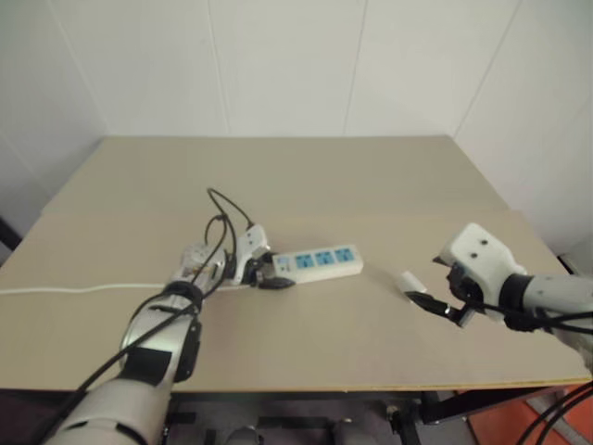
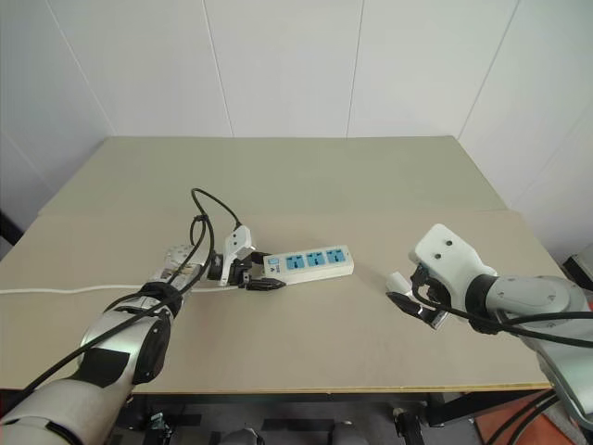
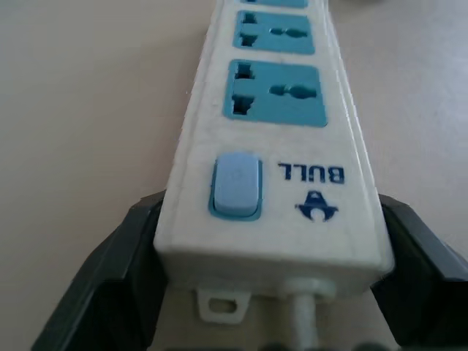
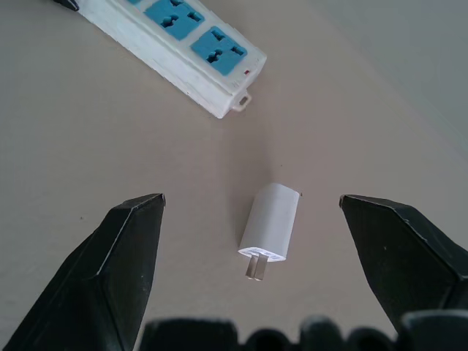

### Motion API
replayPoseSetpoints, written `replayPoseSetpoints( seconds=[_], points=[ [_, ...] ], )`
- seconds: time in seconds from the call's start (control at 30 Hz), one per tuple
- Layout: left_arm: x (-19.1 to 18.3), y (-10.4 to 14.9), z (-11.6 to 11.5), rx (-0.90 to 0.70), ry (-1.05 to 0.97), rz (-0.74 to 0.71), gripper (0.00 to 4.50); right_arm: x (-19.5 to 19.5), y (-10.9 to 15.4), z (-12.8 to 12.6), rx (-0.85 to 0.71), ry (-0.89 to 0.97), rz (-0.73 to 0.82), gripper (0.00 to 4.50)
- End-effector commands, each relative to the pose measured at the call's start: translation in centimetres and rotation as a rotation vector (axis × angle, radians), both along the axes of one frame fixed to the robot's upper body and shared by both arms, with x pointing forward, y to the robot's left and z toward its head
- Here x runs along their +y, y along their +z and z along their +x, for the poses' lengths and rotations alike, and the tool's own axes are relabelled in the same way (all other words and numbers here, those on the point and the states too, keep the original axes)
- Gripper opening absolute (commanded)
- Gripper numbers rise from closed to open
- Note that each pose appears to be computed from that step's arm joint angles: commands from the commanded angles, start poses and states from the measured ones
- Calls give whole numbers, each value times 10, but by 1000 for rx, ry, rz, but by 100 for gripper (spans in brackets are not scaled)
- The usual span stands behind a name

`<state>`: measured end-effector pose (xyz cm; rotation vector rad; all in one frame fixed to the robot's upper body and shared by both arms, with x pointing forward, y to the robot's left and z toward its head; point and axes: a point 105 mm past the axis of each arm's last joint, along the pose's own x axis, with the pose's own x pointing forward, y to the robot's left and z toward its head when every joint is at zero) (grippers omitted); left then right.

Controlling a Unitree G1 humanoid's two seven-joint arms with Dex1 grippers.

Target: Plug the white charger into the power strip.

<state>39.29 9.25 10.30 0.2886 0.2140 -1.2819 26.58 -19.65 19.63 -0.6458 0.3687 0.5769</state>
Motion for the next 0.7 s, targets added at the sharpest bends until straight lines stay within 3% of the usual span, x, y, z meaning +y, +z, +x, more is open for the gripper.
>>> replayPoseSetpoints(
  seconds=[0.03,0.2,0.33,0.43,0.7],
  points=[
    [-4,18,0,-50,-40,-59,332,1,8,-1,-49,-7,-4,450],
    [-5,15,12,-167,21,111,332,4,4,0,-50,-6,16,450],
    [-4,22,14,-300,54,165,332,5,-2,1,-42,-9,24,450],
    [0,24,10,-215,137,227,332,5,-7,3,-34,-9,30,450],
    [-6,24,-40,85,426,161,332,9,-14,12,-38,10,58,450]
  ],
)
